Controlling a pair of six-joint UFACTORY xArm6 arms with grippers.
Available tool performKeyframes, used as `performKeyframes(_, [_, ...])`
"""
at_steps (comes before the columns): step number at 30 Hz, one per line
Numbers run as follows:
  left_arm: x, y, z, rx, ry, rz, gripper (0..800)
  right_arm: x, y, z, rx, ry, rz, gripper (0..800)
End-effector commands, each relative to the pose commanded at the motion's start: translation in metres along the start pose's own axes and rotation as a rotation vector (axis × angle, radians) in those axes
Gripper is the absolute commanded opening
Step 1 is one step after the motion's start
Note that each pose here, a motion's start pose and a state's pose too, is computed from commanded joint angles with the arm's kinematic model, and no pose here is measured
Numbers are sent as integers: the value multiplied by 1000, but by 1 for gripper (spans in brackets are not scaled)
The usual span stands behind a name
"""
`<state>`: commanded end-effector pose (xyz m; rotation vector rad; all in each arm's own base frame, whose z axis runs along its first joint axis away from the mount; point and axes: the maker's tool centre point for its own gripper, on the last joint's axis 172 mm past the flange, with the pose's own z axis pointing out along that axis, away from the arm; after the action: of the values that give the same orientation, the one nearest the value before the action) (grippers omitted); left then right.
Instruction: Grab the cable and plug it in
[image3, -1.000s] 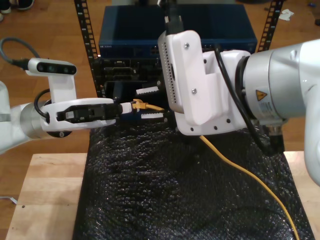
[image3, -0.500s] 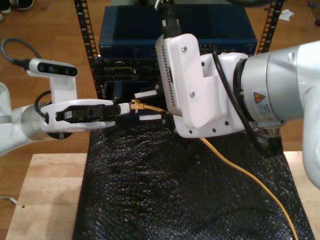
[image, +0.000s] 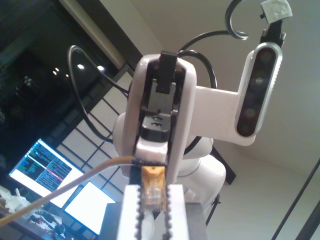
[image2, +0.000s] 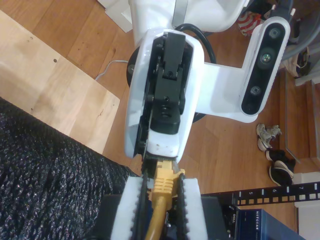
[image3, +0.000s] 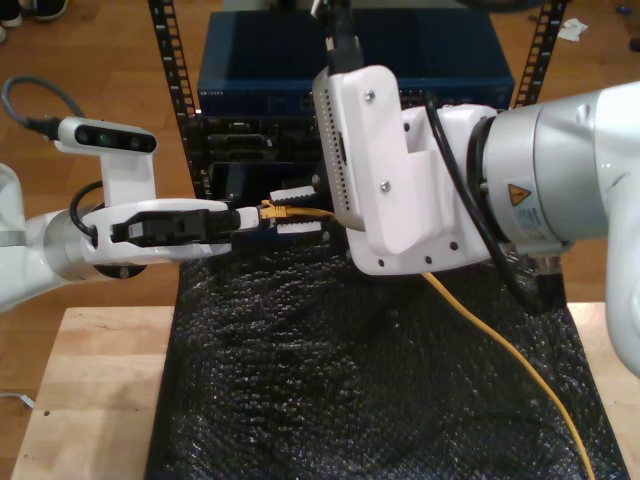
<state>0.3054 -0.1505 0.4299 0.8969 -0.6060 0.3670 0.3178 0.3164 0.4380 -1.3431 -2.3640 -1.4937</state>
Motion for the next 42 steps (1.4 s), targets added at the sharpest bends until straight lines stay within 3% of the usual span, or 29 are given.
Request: performKeyframes(42, [-1,-1,0,-3,0,-2,63,6,-1,1,4,14,2,178])
